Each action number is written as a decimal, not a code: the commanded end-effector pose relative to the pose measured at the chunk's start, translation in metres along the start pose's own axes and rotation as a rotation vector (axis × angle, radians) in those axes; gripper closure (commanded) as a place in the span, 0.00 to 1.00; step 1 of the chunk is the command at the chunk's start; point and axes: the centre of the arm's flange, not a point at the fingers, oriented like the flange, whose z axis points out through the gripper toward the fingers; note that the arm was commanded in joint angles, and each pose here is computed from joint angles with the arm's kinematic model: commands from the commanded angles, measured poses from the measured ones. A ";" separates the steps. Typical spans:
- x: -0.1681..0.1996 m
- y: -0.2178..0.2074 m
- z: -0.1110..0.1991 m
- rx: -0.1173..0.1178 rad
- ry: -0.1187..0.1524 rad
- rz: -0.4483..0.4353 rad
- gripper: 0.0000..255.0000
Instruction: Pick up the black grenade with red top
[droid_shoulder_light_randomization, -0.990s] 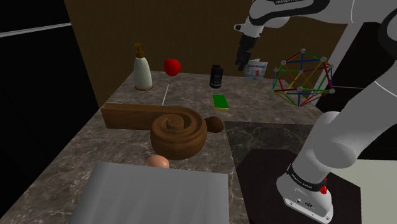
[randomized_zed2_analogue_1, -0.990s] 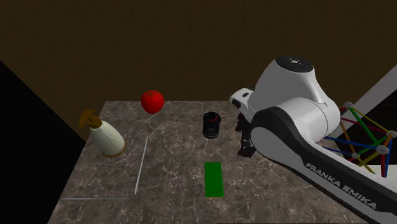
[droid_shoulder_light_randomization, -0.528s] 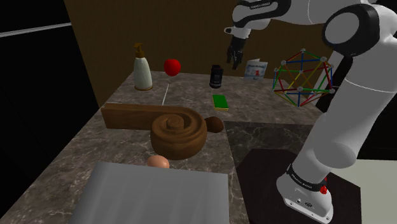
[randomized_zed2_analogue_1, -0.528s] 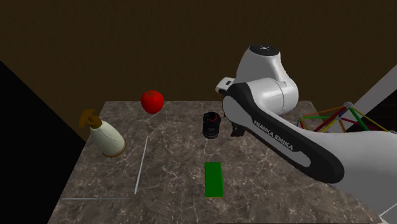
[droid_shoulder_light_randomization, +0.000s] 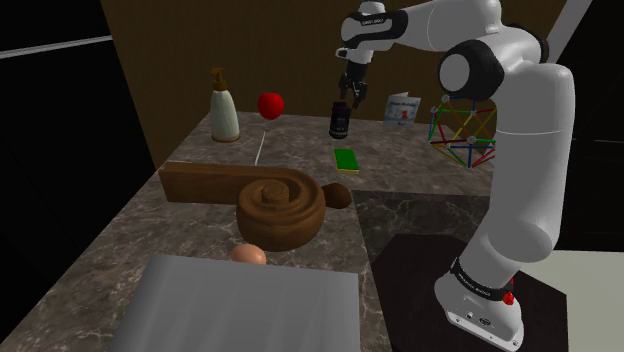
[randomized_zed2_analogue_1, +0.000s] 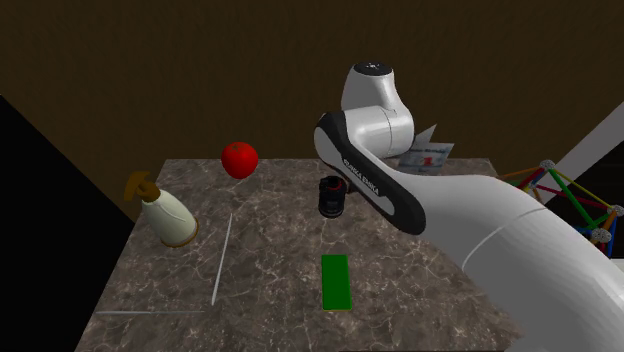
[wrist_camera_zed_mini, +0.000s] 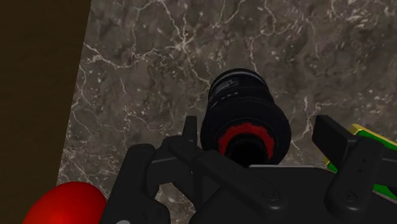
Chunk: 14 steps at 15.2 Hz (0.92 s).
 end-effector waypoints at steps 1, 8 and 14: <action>0.001 0.004 0.009 0.000 -0.001 -0.014 0.00; 0.000 0.002 0.038 0.000 -0.001 -0.014 0.00; -0.001 0.001 0.038 0.000 -0.001 -0.014 1.00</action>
